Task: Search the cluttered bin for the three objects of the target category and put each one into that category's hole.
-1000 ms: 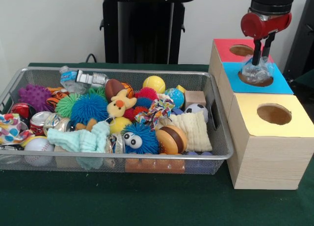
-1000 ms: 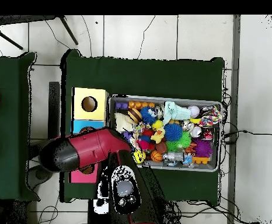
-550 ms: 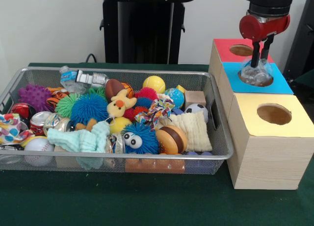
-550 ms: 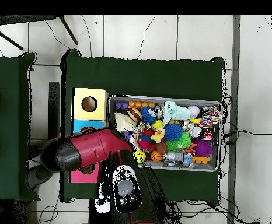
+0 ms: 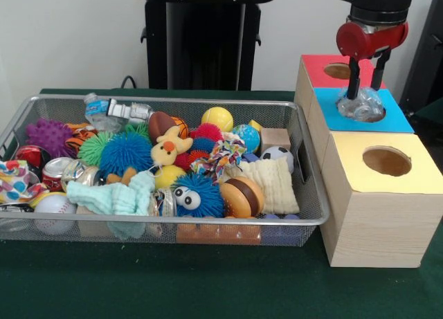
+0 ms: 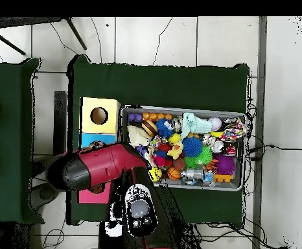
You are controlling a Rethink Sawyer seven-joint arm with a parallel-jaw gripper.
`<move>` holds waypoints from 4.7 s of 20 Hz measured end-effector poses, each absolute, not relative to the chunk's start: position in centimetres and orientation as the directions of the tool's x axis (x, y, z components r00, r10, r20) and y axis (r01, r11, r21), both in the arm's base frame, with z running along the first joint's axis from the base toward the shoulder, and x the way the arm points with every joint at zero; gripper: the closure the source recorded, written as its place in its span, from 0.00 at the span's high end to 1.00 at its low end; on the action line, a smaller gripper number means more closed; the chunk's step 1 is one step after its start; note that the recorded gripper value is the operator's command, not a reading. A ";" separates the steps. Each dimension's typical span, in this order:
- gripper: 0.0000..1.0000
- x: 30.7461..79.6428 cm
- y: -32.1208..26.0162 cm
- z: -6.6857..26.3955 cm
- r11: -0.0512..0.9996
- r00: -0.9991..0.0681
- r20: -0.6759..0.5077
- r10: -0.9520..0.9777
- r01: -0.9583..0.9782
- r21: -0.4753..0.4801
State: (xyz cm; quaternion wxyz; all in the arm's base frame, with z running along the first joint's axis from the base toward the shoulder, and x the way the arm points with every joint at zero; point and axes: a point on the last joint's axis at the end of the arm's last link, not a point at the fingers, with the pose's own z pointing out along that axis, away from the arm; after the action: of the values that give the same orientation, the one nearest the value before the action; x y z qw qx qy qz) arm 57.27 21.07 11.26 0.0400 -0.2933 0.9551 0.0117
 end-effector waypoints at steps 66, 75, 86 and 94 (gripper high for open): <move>1.00 64.1 -16.7 14.2 0.861 -0.862 -0.010 -0.507 -0.508 0.028; 1.00 64.8 -18.4 12.8 0.800 -0.800 -0.006 -0.600 -0.600 -0.001; 1.00 63.0 -19.7 12.4 0.753 -0.743 0.132 -0.656 -0.657 0.043; 1.00 61.6 -20.3 12.4 0.747 -0.721 0.201 -0.663 -0.657 0.106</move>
State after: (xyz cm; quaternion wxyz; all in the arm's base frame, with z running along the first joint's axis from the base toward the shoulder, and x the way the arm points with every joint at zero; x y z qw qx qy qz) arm 61.58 -20.34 12.36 -0.1136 -0.3556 0.9276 0.0139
